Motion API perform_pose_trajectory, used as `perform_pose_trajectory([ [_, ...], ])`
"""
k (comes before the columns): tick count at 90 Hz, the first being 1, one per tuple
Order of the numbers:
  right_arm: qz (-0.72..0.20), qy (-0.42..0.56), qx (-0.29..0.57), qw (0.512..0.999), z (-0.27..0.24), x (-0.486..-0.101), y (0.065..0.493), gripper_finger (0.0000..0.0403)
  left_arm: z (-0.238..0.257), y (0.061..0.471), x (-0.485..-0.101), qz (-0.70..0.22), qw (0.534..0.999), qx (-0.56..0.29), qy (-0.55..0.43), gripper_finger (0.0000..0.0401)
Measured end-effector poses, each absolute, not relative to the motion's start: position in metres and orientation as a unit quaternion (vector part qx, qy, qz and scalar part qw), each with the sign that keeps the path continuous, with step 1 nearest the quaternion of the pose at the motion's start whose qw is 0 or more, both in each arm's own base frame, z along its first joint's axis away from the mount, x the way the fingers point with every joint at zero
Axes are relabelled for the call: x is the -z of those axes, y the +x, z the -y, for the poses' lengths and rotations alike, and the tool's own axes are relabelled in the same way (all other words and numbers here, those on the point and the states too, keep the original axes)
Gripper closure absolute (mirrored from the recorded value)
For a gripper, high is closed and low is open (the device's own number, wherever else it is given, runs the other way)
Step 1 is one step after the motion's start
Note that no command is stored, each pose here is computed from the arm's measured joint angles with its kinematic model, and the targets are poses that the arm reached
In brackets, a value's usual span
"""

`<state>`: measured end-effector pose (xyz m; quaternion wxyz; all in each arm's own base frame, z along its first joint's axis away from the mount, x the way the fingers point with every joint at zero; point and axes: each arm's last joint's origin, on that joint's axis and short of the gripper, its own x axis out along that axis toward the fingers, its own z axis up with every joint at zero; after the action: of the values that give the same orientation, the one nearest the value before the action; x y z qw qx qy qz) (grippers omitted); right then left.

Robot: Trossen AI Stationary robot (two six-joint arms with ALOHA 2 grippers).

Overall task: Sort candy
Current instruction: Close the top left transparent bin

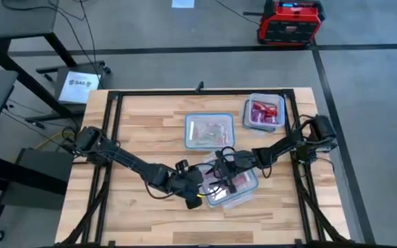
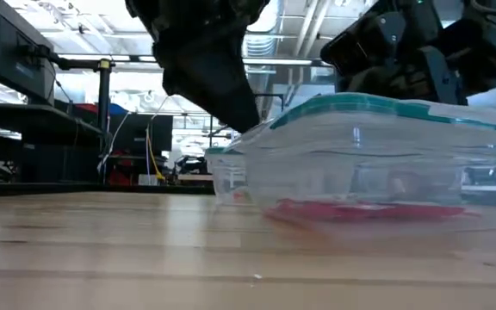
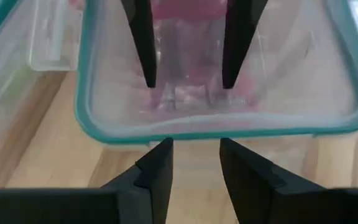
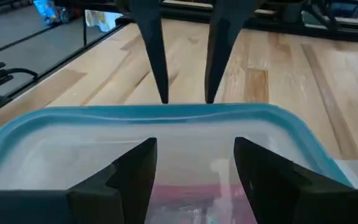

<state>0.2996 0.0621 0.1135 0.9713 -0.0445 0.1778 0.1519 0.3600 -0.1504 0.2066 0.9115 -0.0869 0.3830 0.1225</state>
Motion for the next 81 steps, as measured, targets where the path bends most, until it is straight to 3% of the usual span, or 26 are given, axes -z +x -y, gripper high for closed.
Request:
perform_pose_trajectory([
  [30, -0.183, -0.045, -0.155, 0.97, -0.065, -0.118, 0.302, 0.0201, 0.161, 0.352, -0.193, -0.379, 0.918, -0.092, -0.068, 0.0283],
  [81, -0.196, -0.041, -0.148, 0.968, -0.064, -0.116, 0.303, 0.0201, 0.11, 0.378, -0.187, -0.309, 0.939, -0.106, -0.105, 0.0283],
])
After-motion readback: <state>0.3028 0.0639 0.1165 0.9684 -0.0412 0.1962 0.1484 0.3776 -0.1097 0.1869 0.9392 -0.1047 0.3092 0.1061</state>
